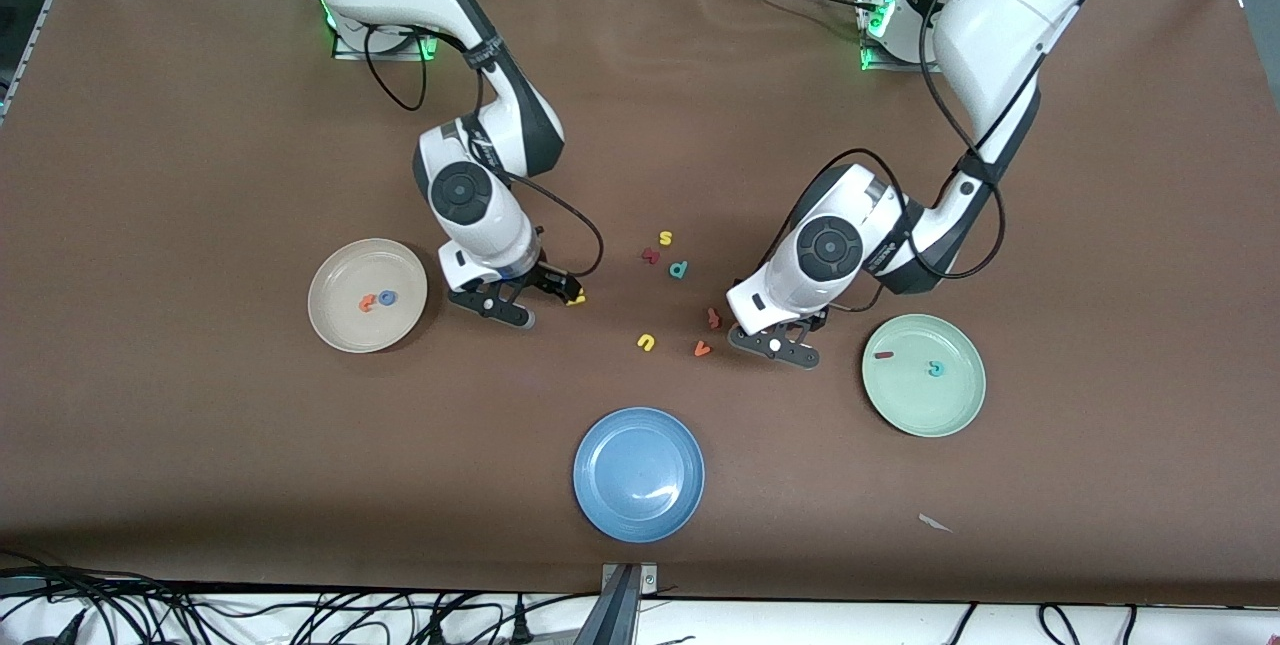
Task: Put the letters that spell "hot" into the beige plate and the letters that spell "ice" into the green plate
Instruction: 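Reach the right gripper to yellow h while the left gripper reaches orange e, then grasp the yellow h with the right gripper while the left gripper grasps e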
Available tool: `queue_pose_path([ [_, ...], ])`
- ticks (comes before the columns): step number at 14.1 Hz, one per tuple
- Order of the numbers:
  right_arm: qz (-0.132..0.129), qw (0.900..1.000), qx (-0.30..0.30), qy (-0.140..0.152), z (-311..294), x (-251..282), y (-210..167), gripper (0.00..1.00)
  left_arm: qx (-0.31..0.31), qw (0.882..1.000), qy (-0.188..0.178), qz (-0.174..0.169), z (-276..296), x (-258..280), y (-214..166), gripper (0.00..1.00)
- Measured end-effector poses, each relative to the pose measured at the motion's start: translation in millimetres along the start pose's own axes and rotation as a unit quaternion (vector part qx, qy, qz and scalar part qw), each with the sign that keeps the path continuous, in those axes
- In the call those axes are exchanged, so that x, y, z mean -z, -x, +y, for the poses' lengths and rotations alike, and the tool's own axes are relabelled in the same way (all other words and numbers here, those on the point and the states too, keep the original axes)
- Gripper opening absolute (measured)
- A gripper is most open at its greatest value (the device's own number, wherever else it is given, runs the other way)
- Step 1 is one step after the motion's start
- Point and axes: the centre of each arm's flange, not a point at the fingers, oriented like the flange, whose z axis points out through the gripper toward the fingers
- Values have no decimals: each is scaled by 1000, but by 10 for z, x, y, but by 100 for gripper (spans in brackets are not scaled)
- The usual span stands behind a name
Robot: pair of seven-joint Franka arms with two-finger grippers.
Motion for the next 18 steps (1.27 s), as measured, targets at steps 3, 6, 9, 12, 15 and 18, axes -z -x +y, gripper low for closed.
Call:
queue_pose_path([
  [3, 2, 998, -68, 0, -186, -158, 75, 100, 37, 999, 7, 7, 14, -114, -93, 61],
  [6, 3, 994, -111, 3, -292, -295, 123, 100, 46, 999, 14, 11, 149, -185, -162, 67],
  [9, 2, 991, -133, 6, -288, -355, 113, 100, 41, 999, 20, 16, 300, -300, -157, 67],
  [12, 0, 990, -139, 15, -251, -477, 123, 98, 43, 999, 20, 16, 308, -379, -158, 64],
  [15, -1, 990, -139, 18, -242, -515, 125, 88, 50, 998, 17, 22, 217, -347, -213, 60],
  [18, -1, 990, -139, 17, -251, -503, 122, 83, 53, 998, 16, 26, 174, -321, -246, 57],
])
